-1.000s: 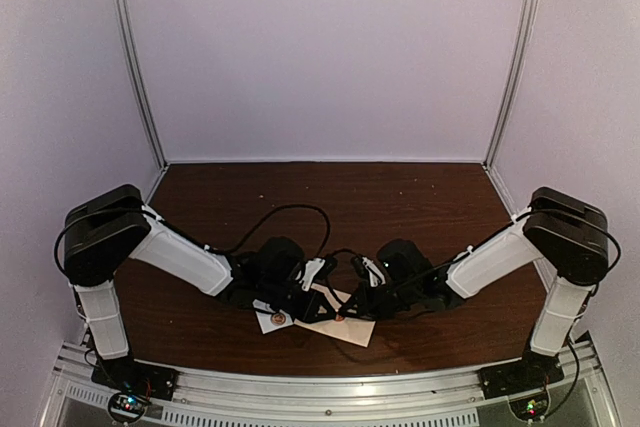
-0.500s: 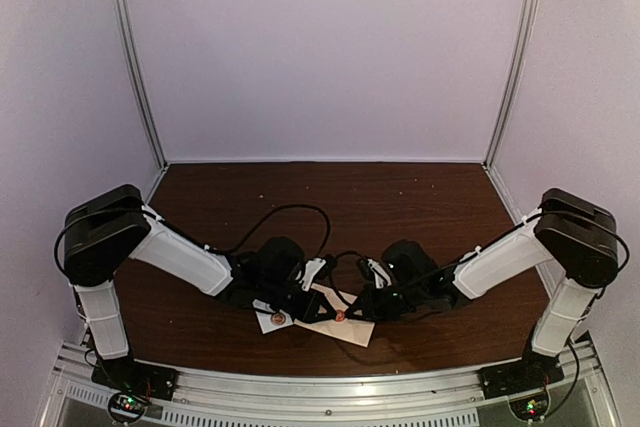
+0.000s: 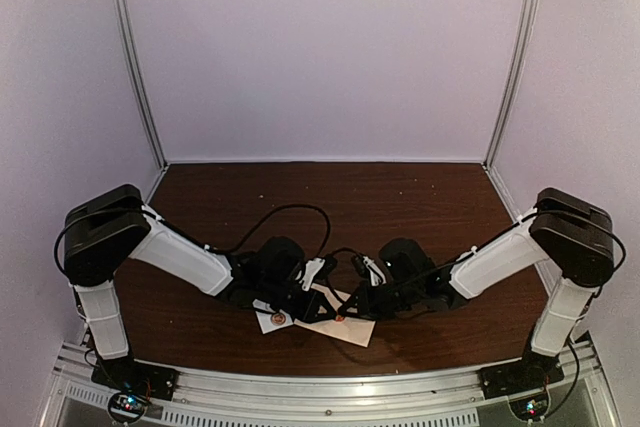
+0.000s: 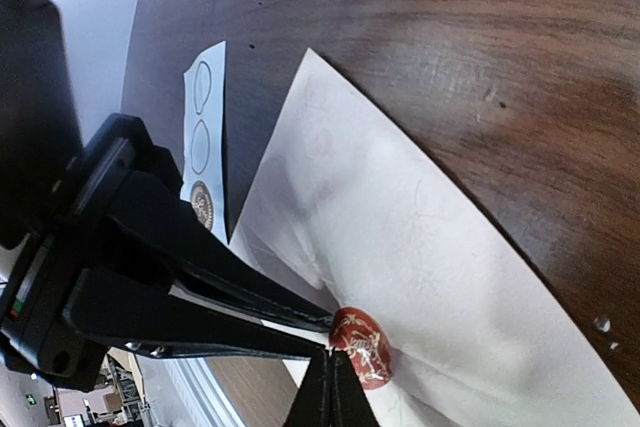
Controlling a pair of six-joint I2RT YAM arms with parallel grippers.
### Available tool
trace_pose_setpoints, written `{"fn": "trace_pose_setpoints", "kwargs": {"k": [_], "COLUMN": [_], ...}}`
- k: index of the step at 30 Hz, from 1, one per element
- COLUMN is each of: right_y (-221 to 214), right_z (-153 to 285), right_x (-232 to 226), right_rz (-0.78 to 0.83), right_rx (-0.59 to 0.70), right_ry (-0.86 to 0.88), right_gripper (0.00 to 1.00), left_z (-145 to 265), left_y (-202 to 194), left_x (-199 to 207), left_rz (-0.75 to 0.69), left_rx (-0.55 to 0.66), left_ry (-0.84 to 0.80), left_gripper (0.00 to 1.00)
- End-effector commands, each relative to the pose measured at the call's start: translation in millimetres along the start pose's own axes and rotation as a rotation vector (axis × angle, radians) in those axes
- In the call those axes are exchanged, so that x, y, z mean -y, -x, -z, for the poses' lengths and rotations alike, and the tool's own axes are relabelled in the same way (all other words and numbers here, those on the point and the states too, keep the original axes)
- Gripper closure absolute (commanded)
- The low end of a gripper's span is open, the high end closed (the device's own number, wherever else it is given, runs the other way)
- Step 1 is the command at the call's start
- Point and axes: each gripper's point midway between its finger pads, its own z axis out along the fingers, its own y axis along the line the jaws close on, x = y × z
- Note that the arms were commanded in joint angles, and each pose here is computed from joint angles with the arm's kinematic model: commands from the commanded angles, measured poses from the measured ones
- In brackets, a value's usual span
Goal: Place the letter into the envelope and seal it
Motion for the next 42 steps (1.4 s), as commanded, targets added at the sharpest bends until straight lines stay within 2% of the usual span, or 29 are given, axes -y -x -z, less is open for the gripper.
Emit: {"fn": "trace_pose_setpoints", "kwargs": {"k": [1, 24, 42], "right_y": [0, -45, -53], "right_z": [-9, -18, -4], "right_x": [-3, 18, 14], "right_rz": [-0.004, -0.054, -0.046], "right_rx": [-0.008, -0.128, -0.133], "right_ry": [0.027, -0.024, -0.036], "right_gripper": [1.0, 1.0, 1.0], "left_z": [1, 1, 5], "left_y": [-10, -8, -4], "left_x": [-8, -9, -8], "left_rz": [0.021, 0.022, 0.034], "left_rx": [-0.036, -0.03, 0.008], "left_ry": [0.047, 0.05, 0.053], "left_gripper": [0.91, 0.91, 0.9]}}
